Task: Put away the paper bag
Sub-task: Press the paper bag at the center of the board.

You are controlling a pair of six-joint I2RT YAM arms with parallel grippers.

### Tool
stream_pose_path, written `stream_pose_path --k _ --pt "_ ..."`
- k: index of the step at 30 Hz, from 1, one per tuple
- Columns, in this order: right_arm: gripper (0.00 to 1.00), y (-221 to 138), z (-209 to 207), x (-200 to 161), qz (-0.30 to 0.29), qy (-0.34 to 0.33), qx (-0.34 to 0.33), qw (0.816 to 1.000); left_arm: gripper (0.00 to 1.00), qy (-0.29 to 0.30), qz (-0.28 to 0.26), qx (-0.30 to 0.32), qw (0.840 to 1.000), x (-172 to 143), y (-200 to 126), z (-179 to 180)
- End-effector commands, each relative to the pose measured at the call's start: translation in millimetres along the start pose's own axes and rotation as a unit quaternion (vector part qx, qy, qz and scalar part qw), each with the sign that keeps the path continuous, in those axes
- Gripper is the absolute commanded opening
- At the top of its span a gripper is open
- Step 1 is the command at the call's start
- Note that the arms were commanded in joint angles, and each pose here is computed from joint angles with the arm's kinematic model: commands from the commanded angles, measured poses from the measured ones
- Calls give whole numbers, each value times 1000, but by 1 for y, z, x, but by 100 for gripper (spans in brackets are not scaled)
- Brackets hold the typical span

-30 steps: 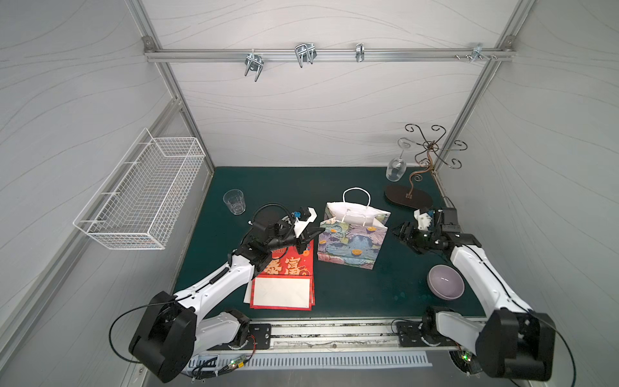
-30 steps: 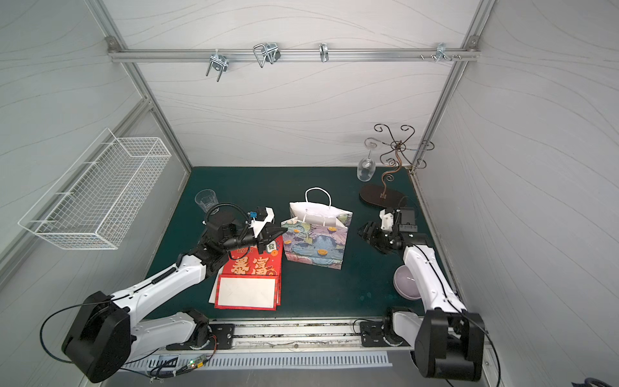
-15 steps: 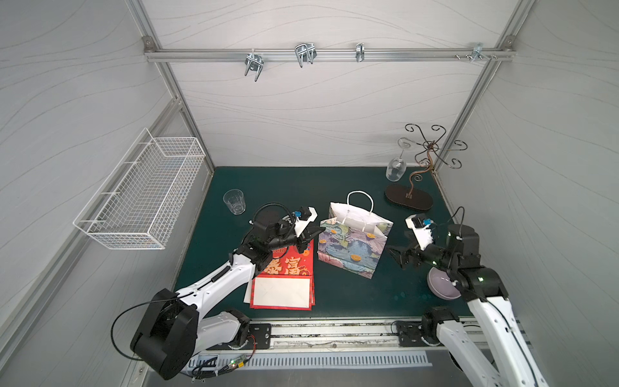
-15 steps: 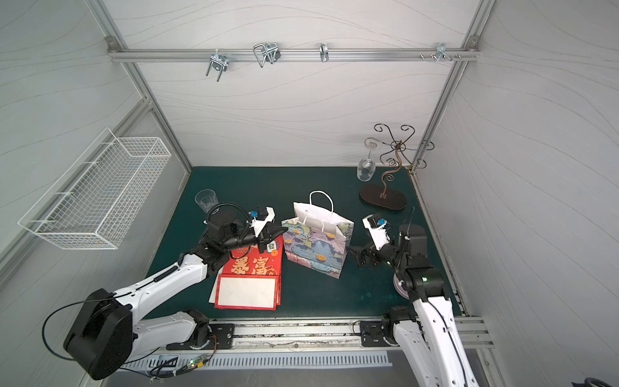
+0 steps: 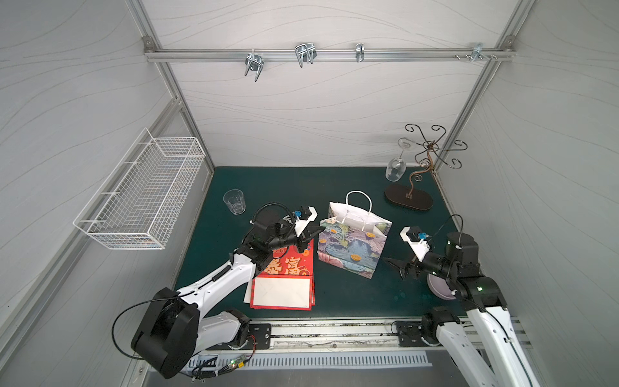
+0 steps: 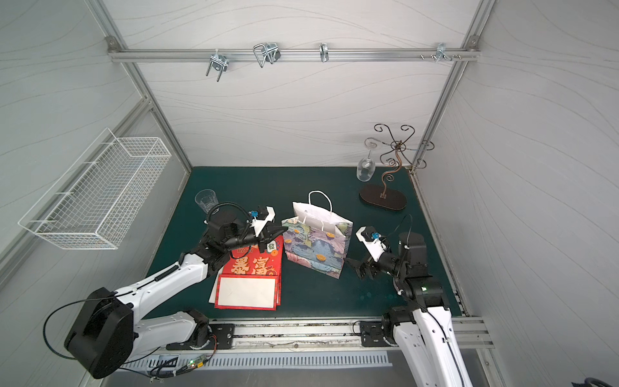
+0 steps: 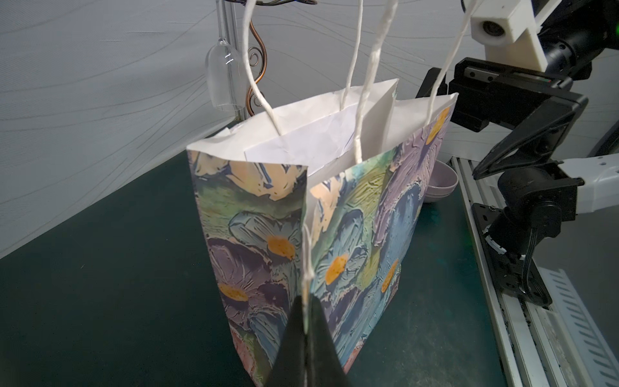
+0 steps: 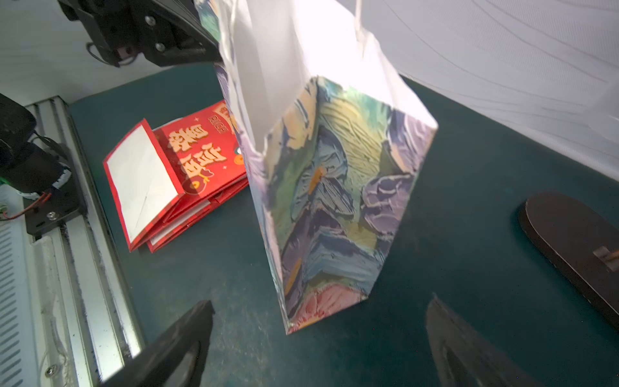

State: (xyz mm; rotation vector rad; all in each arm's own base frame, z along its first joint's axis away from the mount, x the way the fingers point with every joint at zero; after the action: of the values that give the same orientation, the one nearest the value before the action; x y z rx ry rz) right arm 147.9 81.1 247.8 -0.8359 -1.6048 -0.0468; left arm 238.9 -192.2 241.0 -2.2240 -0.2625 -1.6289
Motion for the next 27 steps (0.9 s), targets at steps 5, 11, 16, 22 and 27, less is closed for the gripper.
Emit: stream_pose_path --k 5,11,16,22,27 --pt "99 25 -27 8 -52 -26 -3 998 0 10 -15 -4 1000 10 1 0" --pt "99 43 -35 3 -83 -47 11 995 0 -1 -10 -5 1000 6 1 1" --pt "99 53 -29 8 -110 -47 84 989 0 -9 -9 -10 1000 5 2 1" --pt "91 54 -24 12 -130 -55 98 985 0 -26 -5 -6 1000 4 5 4" --pt "80 54 -23 19 -147 -48 116 981 0 -51 -9 -7 999 4 8 6"
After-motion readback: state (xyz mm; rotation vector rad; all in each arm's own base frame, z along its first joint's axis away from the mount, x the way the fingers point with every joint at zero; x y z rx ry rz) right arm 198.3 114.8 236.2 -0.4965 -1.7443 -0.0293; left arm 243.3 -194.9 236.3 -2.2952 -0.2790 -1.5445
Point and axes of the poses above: each gripper's point midway between its finger pads, its own y axis out along the fingers, its own z axis along the line the jaws close on, x = y × z, the point moved 8 cm from there along -y, back along the fingers, and after that the axes turned 14 degrees about -y, right-handed, at the moved point
